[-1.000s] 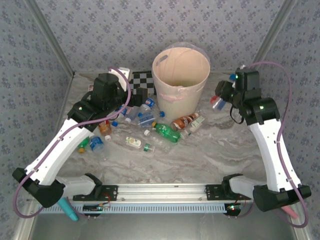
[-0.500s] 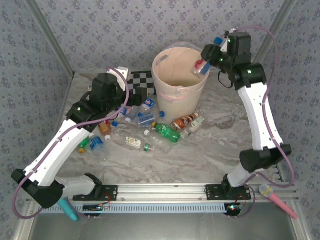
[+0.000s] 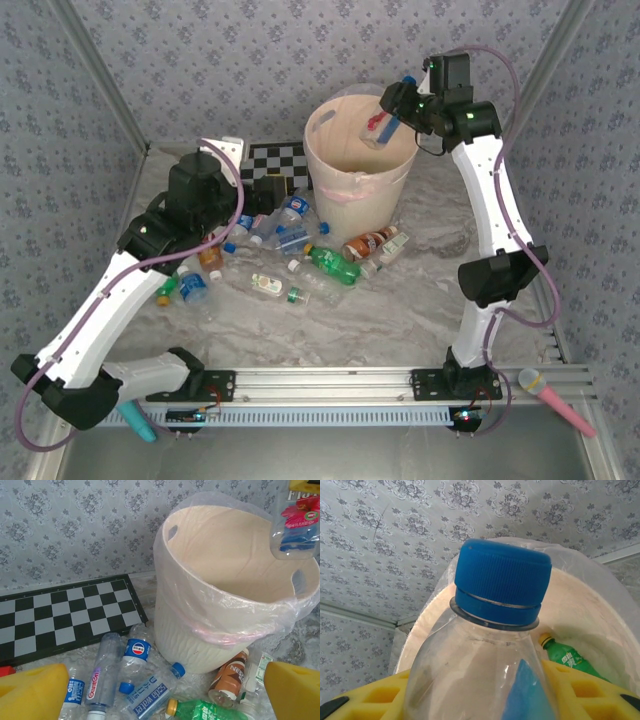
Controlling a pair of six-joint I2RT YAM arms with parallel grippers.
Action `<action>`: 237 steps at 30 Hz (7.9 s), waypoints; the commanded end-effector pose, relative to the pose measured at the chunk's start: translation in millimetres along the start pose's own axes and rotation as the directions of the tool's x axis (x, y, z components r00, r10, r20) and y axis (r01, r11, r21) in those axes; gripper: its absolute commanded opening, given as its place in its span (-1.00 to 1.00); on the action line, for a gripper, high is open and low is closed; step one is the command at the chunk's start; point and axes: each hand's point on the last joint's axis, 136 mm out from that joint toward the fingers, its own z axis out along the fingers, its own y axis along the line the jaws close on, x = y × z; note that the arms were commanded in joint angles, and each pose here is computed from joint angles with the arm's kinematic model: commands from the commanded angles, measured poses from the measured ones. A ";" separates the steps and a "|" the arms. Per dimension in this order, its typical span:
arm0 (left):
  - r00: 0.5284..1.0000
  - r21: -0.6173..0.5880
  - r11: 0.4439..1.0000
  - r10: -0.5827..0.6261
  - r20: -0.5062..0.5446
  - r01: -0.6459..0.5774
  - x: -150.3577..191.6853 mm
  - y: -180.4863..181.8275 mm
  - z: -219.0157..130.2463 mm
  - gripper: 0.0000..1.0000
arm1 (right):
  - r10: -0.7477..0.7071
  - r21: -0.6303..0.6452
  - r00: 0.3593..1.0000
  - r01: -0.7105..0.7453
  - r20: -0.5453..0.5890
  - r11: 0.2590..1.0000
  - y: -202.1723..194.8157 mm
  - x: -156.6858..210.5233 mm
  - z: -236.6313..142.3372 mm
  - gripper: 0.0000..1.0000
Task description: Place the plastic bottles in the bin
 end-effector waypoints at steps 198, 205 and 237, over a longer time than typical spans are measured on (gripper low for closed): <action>0.904 -0.161 0.899 -0.422 -0.071 0.407 -30.3 55.6 67.6 1.00 | -0.342 -0.116 0.939 0.344 0.040 0.932 47.9 90.1 -93.8 0.99; 0.837 -0.350 0.789 -0.547 -0.027 0.505 31.1 134.2 22.7 0.99 | -0.404 -0.169 0.914 0.402 0.021 0.900 72.4 102.1 -80.4 0.99; 0.466 -0.838 0.406 -0.859 -0.213 0.366 297.5 311.3 -18.1 0.92 | -0.476 -0.203 0.879 0.460 -0.038 0.865 85.7 120.5 -59.5 0.99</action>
